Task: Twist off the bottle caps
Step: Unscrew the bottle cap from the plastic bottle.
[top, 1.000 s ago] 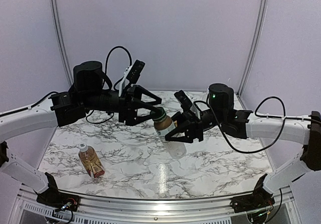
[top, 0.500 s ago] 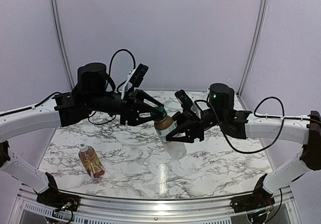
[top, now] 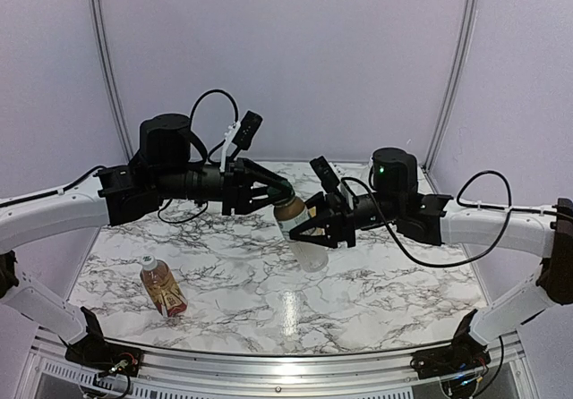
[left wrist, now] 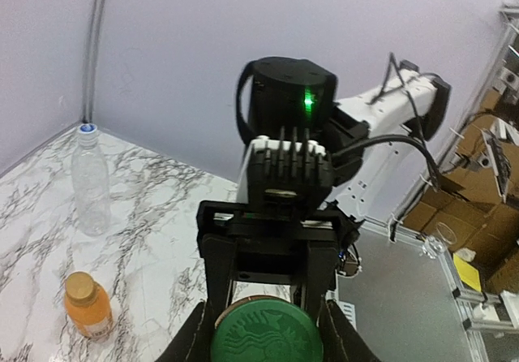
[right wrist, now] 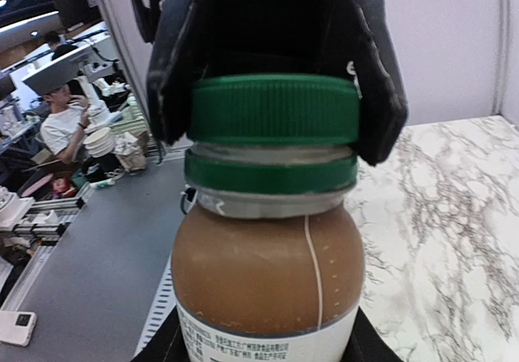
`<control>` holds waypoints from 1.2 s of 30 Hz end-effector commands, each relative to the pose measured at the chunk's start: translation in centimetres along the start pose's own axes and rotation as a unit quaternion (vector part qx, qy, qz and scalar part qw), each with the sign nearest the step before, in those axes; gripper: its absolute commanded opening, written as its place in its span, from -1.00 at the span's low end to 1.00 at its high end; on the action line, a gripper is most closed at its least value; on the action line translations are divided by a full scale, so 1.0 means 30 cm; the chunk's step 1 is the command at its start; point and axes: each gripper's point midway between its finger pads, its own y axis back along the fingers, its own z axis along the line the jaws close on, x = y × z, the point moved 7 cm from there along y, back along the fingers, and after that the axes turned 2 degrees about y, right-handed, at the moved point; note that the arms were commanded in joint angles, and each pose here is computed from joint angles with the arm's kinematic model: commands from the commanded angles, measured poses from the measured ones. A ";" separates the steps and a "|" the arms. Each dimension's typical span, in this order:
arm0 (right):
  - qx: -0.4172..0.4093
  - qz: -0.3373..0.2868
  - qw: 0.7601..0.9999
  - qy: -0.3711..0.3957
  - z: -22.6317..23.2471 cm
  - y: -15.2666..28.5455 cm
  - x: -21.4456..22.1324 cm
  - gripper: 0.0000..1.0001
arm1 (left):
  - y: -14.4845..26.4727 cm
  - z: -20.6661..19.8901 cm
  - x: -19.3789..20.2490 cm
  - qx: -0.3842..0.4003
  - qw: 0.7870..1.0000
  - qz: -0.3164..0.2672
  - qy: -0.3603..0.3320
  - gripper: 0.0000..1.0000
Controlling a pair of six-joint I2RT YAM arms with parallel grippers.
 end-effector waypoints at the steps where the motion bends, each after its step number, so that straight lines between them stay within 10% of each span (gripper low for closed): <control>1: 0.158 0.014 0.987 0.014 -0.098 0.031 -0.024 -0.58 | -0.002 0.073 -0.041 -0.123 0.989 -0.053 0.069 -0.83; 10: 0.267 0.011 0.963 0.026 -0.149 0.065 -0.034 -0.58 | 0.036 0.132 -0.066 -0.275 0.935 -0.118 0.189 -0.63; 36: -0.004 -0.022 0.999 0.035 -0.010 0.004 -0.024 -0.59 | 0.019 -0.002 -0.086 -0.070 0.995 -0.059 0.047 0.69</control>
